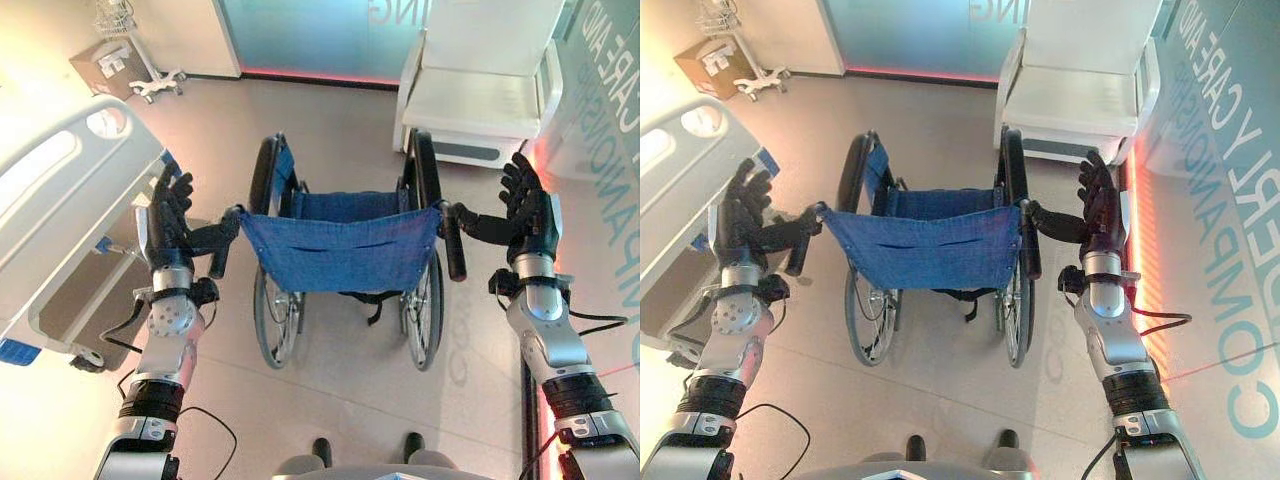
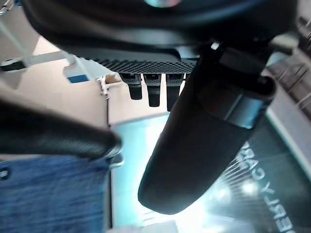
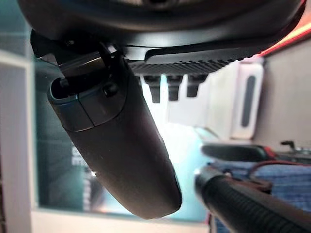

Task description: Push the wheelchair next to the bed

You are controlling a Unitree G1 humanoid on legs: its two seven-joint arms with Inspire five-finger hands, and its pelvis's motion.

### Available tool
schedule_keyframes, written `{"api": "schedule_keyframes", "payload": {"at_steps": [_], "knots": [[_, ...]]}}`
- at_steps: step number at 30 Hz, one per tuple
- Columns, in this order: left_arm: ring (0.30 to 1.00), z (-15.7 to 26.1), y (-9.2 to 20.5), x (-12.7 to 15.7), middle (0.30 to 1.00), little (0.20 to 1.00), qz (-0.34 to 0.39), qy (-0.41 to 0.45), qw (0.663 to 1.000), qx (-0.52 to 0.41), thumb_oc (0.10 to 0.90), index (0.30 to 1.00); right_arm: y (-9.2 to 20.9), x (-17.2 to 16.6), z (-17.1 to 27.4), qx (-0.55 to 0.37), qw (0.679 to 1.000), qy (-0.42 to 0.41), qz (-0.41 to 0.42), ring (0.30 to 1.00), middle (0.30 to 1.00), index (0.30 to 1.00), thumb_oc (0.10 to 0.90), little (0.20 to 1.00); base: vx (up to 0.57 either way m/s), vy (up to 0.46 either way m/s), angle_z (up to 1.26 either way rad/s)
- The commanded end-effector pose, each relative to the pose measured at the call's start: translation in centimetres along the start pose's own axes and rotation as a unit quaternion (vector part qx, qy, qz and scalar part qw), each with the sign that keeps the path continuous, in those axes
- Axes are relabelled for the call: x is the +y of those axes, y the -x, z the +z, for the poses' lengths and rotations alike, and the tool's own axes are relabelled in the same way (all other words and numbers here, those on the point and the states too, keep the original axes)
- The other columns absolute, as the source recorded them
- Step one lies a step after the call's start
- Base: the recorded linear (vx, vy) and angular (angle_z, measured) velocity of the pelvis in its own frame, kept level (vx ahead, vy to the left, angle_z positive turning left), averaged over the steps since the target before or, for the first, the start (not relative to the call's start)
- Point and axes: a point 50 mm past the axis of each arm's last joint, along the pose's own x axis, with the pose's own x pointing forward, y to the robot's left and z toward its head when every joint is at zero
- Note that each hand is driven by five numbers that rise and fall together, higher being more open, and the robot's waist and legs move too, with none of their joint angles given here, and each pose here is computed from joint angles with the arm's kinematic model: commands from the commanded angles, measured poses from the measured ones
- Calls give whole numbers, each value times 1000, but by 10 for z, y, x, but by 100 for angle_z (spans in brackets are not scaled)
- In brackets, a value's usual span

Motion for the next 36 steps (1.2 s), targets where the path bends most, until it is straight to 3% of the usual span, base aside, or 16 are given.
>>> {"api": "schedule_keyframes", "payload": {"at_steps": [1, 12, 19, 26, 36], "knots": [[900, 61, -33, 14, 900, 900, -13, -68, 991, -117, 800, 900, -21, 12, 68, -141, 988, 23, 49, 900, 900, 900, 800, 900, 0, 0, 0], [900, 58, -37, 17, 900, 900, -44, -126, 988, -82, 800, 900, -20, 13, 66, -123, 989, 47, 73, 900, 900, 900, 800, 900, 0, 0, 0], [900, 49, -39, 27, 900, 900, -2, -176, 983, -54, 800, 900, -18, 19, 74, -139, 984, 47, 101, 900, 900, 900, 800, 900, 0, 0, 0], [900, 40, -49, 24, 900, 900, -9, -225, 974, -14, 800, 900, -21, 36, 72, -113, 979, 72, 156, 900, 900, 900, 800, 900, 0, 0, 0], [900, 38, -60, 18, 900, 900, 1, -212, 977, 18, 800, 900, -28, 54, 70, -86, 978, 67, 180, 900, 900, 900, 800, 900, 0, 0, 0]]}}
